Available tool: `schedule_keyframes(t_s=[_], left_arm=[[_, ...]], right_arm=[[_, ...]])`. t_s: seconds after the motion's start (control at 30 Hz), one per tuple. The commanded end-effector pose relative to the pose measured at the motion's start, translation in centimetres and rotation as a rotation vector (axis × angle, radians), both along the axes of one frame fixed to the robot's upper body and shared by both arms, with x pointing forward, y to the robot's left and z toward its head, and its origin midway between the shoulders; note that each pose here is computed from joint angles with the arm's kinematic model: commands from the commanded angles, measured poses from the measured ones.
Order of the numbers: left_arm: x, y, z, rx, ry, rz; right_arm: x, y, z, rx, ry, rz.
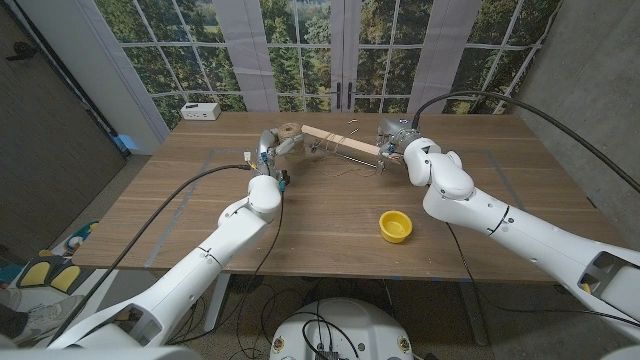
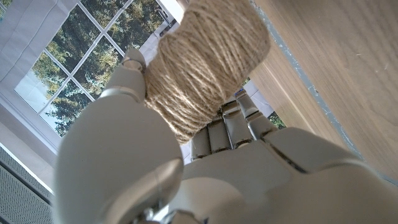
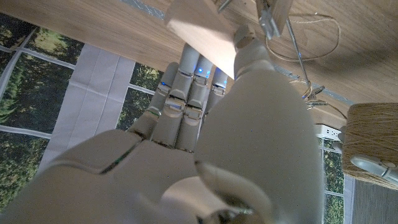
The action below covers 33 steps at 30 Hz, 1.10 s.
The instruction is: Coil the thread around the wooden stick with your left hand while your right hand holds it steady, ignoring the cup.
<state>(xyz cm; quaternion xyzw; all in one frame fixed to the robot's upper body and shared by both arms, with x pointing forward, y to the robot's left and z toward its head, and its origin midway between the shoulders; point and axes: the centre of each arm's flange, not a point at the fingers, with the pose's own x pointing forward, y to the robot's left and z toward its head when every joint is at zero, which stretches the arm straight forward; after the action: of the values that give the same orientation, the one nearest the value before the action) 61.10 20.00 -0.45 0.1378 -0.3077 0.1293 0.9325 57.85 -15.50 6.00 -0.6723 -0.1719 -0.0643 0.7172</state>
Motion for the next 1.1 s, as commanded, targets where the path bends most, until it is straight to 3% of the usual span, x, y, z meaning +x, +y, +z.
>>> schedule_keyframes(t_s=[0.03, 0.1, 0.17, 0.4, 0.73, 0.8, 1.1], left_arm=[[1.1, 0.0, -2.8, -0.003, 0.006, -0.043], [1.0, -0.1, -3.0, 0.006, 0.018, -0.02], [1.2, -0.1, -3.2, 0.011, 0.008, -0.054], [1.5, -0.2, -4.3, -0.018, 0.031, -0.066], [1.2, -0.8, -4.0, 0.105, 0.081, -0.062], [1.3, -0.9, -4.2, 0.089, 0.081, -0.105], [0.7, -1.0, -3.3, 0.173, 0.089, -0.111]], right_arm=[[1.2, 0.5, -0.2, -0.017, 0.122, -0.002], [1.4, 0.6, -0.2, -0.018, 0.14, -0.005], [1.5, 0.7, -0.2, -0.023, 0.156, -0.01], [2.2, 0.7, -0.2, -0.03, 0.208, -0.03], [2.9, 0.5, -0.2, -0.036, 0.284, -0.058], [2.9, 0.5, -0.2, -0.035, 0.291, -0.064], [3.2, 0.2, -0.4, -0.061, 0.335, -0.1]])
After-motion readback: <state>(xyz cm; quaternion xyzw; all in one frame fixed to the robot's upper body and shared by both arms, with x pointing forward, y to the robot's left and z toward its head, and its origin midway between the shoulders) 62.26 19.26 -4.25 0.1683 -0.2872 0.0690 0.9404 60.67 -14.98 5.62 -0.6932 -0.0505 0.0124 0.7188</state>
